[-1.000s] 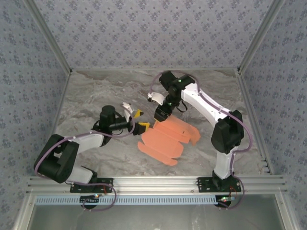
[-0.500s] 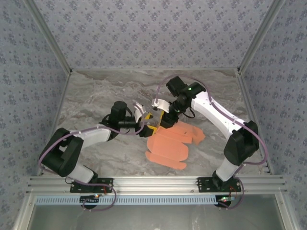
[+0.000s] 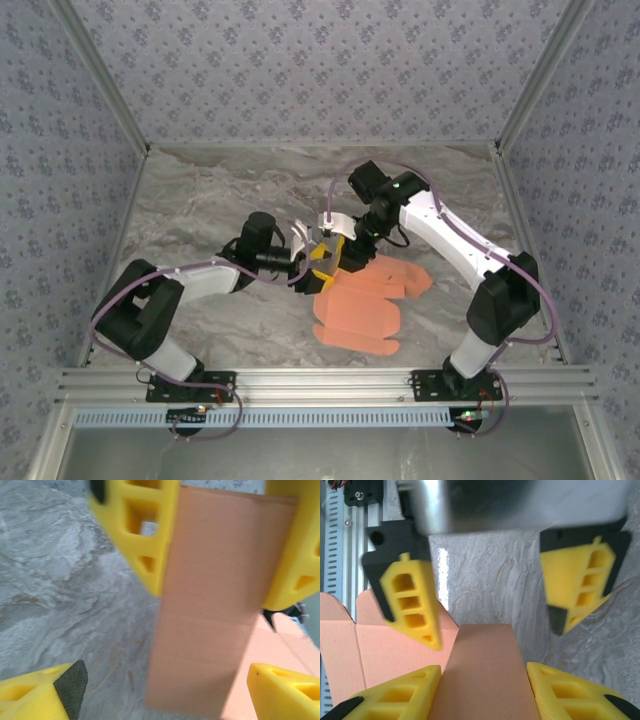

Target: Fold the paper box

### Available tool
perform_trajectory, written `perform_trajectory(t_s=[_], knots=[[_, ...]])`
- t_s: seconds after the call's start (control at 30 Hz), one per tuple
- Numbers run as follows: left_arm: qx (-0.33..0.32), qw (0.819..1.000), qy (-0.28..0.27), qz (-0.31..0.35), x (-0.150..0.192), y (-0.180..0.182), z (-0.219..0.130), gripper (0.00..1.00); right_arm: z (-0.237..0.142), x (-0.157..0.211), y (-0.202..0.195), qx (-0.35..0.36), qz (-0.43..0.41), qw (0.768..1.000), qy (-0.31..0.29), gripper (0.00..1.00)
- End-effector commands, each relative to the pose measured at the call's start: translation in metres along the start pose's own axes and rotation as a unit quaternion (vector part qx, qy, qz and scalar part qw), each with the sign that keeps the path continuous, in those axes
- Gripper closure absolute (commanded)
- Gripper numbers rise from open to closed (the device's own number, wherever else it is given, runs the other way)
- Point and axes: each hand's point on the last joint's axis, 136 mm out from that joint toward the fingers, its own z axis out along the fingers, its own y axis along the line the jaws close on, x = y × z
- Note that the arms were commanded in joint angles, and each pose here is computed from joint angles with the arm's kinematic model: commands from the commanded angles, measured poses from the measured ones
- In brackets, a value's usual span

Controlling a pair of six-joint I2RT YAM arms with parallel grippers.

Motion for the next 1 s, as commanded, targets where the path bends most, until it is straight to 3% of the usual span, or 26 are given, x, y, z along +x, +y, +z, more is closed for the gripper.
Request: perform_trajectory(t_s=[0.0,0.17,0.33,0.57,0.77,0.87,0.97], knots=[[0.048,0.999,-0.002,0.017,-0.008,-0.016,0.003,0.13,-0.005,-0.003,-0.005,0.017,-0.021,1.000,-0.003,0.69],[0.036,0.999,0.020,0.024,0.003,-0.014,0.006,0.14,-0.003,0.004,-0.010,0.037,-0.029,0.999,0.014,0.68],[0.015,0.999,-0.002,0.041,-0.007,-0.004,0.009,0.32,-0.002,-0.004,-0.001,0.020,-0.035,0.999,-0.004,0.68],[0.012,0.998,0.004,0.061,-0.009,-0.006,0.014,0.41,-0.004,-0.009,0.001,0.014,-0.034,0.999,-0.017,0.68],[0.015,0.997,-0.003,0.077,-0.007,-0.012,0.015,0.56,-0.004,-0.007,0.002,0.014,-0.032,0.999,-0.015,0.66],[0.020,0.997,-0.001,0.080,-0.008,-0.014,0.014,0.64,-0.006,-0.009,0.001,0.021,-0.024,0.999,-0.023,0.58],[0.003,0.997,0.004,0.075,-0.003,-0.008,0.015,0.67,-0.014,-0.014,-0.006,0.044,-0.014,0.998,-0.050,0.44]])
